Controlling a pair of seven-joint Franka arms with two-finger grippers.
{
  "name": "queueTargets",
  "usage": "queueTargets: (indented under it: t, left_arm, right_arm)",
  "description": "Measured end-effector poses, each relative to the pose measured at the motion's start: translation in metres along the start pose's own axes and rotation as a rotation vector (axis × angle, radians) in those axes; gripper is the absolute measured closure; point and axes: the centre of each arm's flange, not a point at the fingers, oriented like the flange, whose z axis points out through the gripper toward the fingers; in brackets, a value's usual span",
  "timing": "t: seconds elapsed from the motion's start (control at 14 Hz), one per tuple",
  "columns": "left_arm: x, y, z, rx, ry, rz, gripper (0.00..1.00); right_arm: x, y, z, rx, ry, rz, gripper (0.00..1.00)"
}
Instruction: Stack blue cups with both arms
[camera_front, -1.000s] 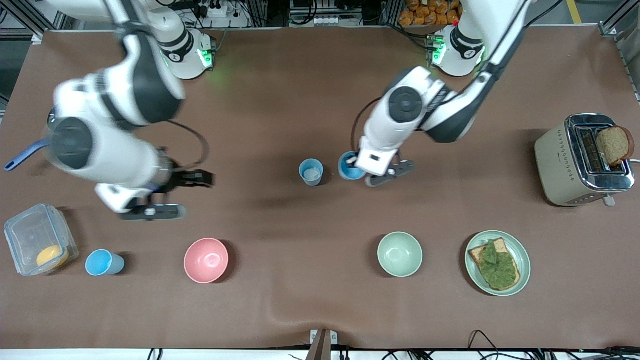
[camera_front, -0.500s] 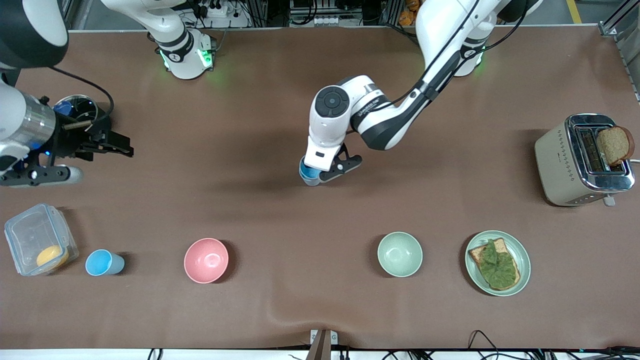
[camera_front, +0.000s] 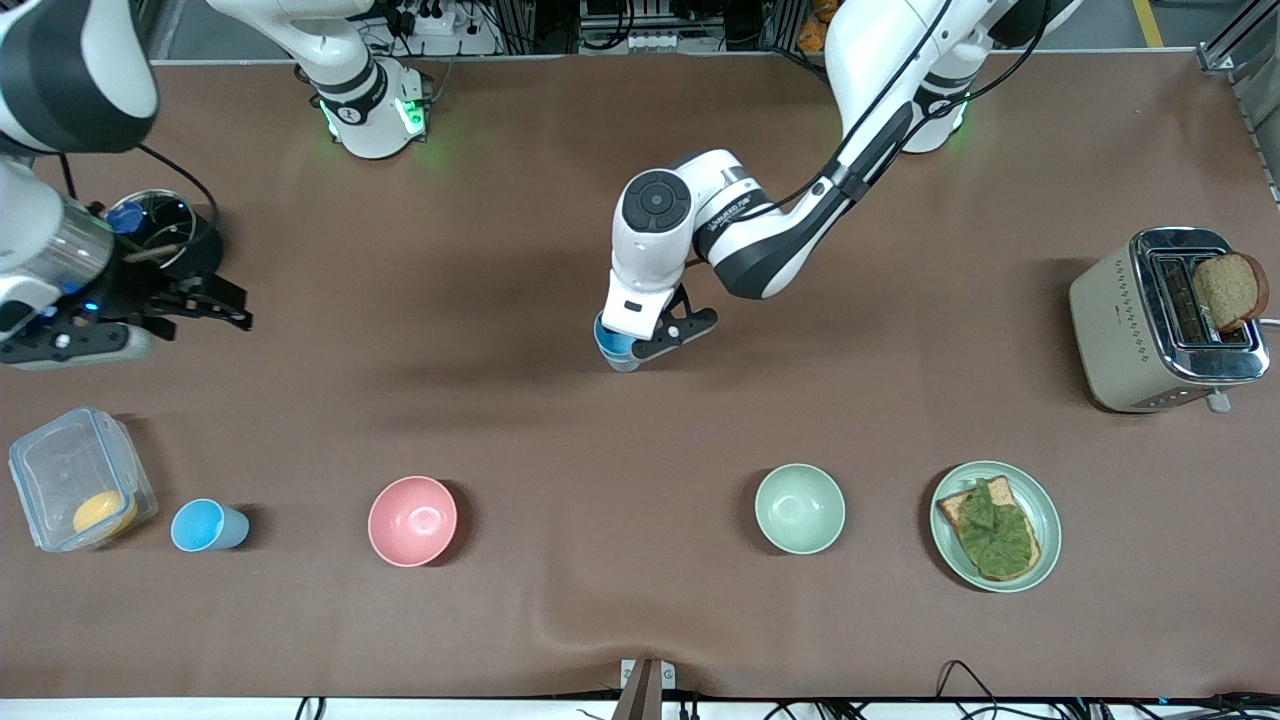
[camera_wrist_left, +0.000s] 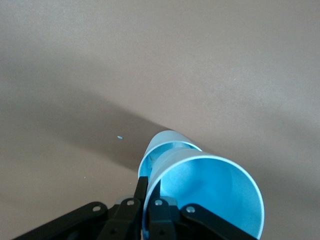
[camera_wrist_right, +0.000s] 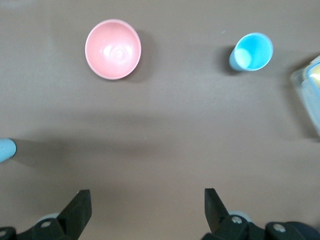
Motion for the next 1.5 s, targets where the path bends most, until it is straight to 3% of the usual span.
queueTargets:
  t: [0.29, 0.43, 0.57, 0.71, 1.07, 1.5]
  left_arm:
    - [0.0, -0.001, 0.011, 0.015, -0.006, -0.002, 0.97]
    - [0.004, -0.003, 0.014, 0.019, -0.005, -0.008, 0.92]
    - [0.015, -0.005, 0.014, 0.018, 0.002, -0.025, 0.71]
    - [0.024, -0.005, 0.01, 0.011, 0.006, -0.037, 0.5]
    - [0.037, -0.001, -0.029, -0.04, 0.038, -0.037, 0.01]
    - [0.127, -0.063, -0.108, 0.08, 0.079, 0.038, 0.0]
  right_arm:
    - [-0.009, -0.004, -0.029, -0.005, 0.057, -0.009, 0.0]
    - [-0.021, -0.002, -0.032, -0.003, 0.0, -0.004, 0.0]
    - [-0.028, 0.006, -0.03, -0.011, -0.058, 0.007, 0.0]
    - [-0.029, 0.008, -0.03, -0.028, -0.066, 0.007, 0.0]
    - [-0.022, 0.01, -0.038, -0.041, 0.003, 0.007, 0.0]
    - [-0.025, 0.011, -0.035, -0.039, -0.025, 0.009, 0.0]
